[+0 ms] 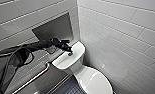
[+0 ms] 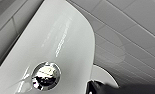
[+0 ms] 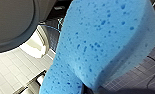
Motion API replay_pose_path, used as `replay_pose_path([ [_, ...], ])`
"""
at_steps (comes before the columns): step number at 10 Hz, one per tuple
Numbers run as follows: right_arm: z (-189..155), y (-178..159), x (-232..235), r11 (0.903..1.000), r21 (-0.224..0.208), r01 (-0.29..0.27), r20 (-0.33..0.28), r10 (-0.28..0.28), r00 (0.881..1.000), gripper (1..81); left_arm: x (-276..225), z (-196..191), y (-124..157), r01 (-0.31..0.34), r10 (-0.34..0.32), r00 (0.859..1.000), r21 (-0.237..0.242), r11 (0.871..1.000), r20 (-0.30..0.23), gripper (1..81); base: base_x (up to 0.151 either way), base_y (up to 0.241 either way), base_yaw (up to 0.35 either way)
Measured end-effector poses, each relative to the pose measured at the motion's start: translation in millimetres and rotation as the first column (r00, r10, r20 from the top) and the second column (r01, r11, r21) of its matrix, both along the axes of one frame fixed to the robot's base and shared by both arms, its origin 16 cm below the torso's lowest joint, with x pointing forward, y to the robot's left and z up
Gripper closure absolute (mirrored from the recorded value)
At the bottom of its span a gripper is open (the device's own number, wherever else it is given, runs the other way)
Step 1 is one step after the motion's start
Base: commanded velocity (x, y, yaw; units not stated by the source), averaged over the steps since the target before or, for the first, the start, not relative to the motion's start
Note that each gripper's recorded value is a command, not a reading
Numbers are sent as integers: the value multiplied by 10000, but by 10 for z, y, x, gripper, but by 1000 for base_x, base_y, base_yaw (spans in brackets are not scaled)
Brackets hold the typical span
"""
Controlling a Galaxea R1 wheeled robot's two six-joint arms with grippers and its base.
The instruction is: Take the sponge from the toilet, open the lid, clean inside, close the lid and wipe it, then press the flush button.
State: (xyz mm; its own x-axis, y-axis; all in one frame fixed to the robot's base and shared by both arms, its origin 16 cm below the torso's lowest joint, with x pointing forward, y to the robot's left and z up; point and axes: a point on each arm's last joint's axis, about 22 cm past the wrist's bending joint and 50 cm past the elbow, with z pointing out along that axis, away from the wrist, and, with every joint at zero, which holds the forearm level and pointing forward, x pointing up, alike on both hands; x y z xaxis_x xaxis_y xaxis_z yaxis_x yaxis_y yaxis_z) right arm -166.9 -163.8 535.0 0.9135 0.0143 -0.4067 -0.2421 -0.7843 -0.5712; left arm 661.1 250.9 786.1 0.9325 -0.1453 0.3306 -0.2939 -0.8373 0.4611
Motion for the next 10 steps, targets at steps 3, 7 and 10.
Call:
replay_pose_path([
  [3,-41,-36,13,9999,-47,-111,108,112,9999,811,-846,93,271,551,-582,9974,-709,9960,-432,811,0,0,0],
  [7,-180,-66,213,9995,-213,-216,794,233,9966,811,-2813,-515,735,-378,83,9680,-1133,9928,-2509,811,0,0,0],
  [10,-341,-16,450,9987,-415,-291,1762,360,9837,811,-3961,-800,808,-1105,753,9540,-1068,9881,-2902,811,0,0,0],
])
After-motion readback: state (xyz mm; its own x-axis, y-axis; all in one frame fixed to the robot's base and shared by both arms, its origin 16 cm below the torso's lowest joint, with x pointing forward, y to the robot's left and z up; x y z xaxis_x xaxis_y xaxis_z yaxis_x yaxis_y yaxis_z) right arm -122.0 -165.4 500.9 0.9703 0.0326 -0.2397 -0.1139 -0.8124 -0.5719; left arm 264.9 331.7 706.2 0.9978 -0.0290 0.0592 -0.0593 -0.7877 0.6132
